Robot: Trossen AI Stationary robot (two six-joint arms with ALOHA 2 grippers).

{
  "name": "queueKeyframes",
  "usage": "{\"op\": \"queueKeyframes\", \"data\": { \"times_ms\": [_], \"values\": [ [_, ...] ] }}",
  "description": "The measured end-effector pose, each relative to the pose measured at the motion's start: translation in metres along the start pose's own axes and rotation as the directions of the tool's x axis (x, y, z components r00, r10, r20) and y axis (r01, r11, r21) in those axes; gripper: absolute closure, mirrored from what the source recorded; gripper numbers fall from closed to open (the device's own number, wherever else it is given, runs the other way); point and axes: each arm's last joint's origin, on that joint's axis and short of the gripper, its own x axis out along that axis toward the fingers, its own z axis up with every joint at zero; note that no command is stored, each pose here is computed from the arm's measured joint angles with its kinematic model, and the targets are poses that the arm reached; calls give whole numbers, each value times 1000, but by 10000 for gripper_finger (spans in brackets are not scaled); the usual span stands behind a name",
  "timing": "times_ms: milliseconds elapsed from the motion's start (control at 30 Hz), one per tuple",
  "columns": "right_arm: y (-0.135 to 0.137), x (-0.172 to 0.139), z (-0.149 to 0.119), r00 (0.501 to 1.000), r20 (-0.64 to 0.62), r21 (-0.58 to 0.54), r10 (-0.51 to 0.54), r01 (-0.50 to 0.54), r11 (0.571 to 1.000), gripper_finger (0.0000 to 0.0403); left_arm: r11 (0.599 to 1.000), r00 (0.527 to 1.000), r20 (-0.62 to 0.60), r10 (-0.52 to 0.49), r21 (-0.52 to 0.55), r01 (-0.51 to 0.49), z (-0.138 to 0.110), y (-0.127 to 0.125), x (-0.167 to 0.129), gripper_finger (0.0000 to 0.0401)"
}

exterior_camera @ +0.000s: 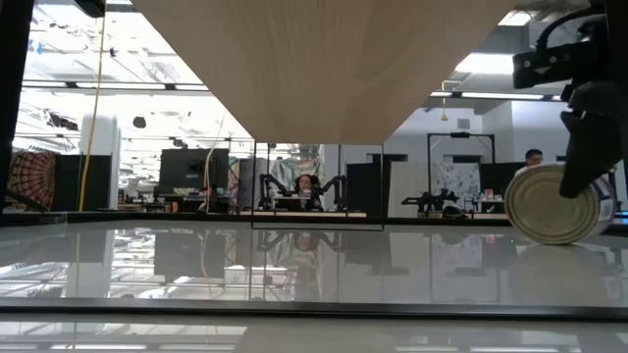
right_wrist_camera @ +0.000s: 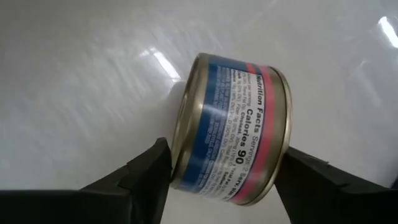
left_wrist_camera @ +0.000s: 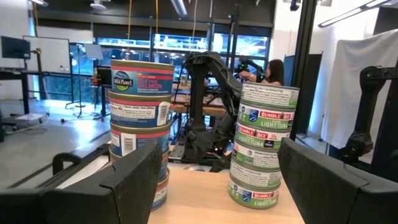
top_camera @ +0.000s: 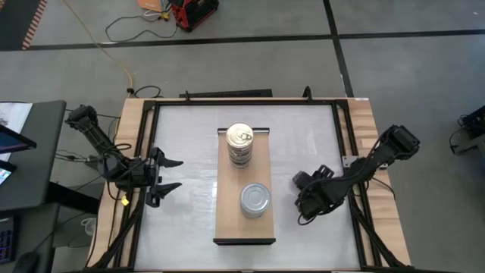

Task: Stack canned seafood by type on shelf
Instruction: Stack the blue tuna can on top of the stacked blue tuna cans on the shelf

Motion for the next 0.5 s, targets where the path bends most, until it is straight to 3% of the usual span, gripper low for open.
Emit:
{"op": "queueKeyframes", "data": {
  "times_ms": [400, 500],
  "values": [
    [6, 13, -4, 996, 28, 44, 82, -83, 996, 165, 1000, 1000, 1, 0, -22, 0, 0, 0, 0, 95],
    [7, 16, -6, 995, 38, 6, 96, -96, 995, 167, 1000, 1000, 1, -4, -24, 4, 0, 0, 0, 95]
  ]
}}
